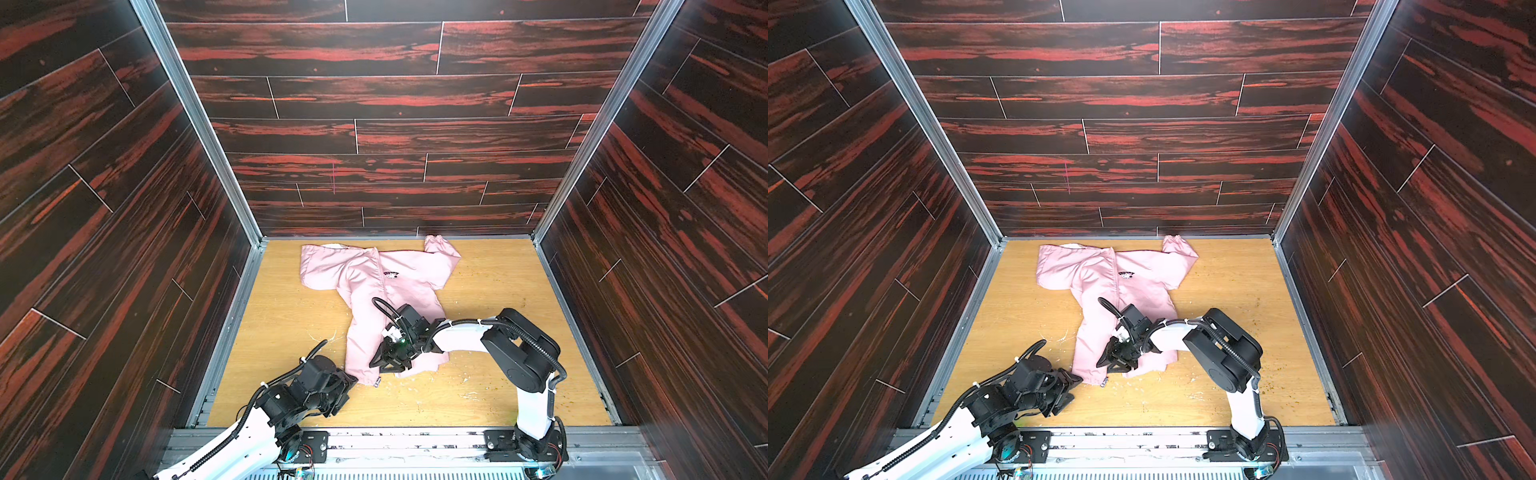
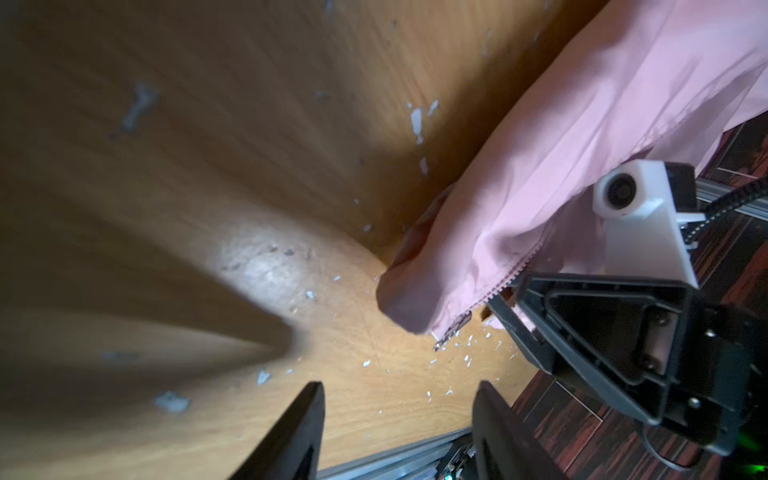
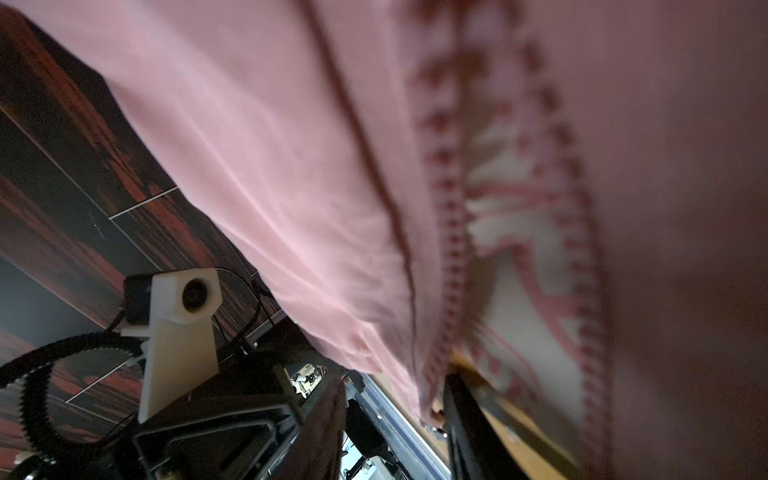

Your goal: Zip up the jacket

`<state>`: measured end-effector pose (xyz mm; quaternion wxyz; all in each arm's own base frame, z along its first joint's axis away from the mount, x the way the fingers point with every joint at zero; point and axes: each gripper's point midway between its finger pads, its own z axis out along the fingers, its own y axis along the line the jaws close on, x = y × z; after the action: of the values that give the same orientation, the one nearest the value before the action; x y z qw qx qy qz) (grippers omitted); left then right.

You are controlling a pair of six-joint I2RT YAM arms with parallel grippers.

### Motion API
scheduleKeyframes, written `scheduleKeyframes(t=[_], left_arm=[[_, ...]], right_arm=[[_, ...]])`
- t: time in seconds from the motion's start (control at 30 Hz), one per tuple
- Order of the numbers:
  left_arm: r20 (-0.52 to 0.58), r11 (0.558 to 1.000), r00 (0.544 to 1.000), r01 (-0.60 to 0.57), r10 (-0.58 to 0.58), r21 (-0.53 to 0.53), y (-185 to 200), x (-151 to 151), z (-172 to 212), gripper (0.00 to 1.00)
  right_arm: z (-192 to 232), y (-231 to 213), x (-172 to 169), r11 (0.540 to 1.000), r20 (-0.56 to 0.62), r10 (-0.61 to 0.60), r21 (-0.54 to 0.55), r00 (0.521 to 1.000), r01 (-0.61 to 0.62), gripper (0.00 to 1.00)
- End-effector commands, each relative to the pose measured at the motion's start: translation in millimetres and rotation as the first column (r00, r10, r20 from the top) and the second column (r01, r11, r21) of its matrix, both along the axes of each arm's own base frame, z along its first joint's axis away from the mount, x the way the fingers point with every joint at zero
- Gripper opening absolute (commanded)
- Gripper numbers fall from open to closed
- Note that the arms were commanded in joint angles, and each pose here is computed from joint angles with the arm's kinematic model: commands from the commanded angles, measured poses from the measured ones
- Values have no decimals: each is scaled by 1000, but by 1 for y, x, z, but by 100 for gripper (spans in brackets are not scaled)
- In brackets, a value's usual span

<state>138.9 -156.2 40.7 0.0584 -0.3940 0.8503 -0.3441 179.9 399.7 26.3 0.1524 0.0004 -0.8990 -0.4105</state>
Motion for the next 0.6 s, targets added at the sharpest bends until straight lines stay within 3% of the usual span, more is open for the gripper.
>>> scheduleKeyframes(t=[0.0,0.3,0.47,0.57], left_arm=[[20,999,999,-44,45,-22,-1,7,-3,60],[42,997,997,-61,63,-47,-4,14,-4,60],[78,996,994,-68,73,-60,-5,19,2,65],[107,994,991,-76,84,-75,-5,23,8,68]], right_arm=[[-24,-1,-10,999,-54,-12,-37,998,10,38],[-22,3,-17,1000,-51,-2,-18,999,1,33],[-14,6,-15,1000,-38,8,-4,999,-8,19],[-2,9,-10,1000,-8,22,-7,1000,-23,5]])
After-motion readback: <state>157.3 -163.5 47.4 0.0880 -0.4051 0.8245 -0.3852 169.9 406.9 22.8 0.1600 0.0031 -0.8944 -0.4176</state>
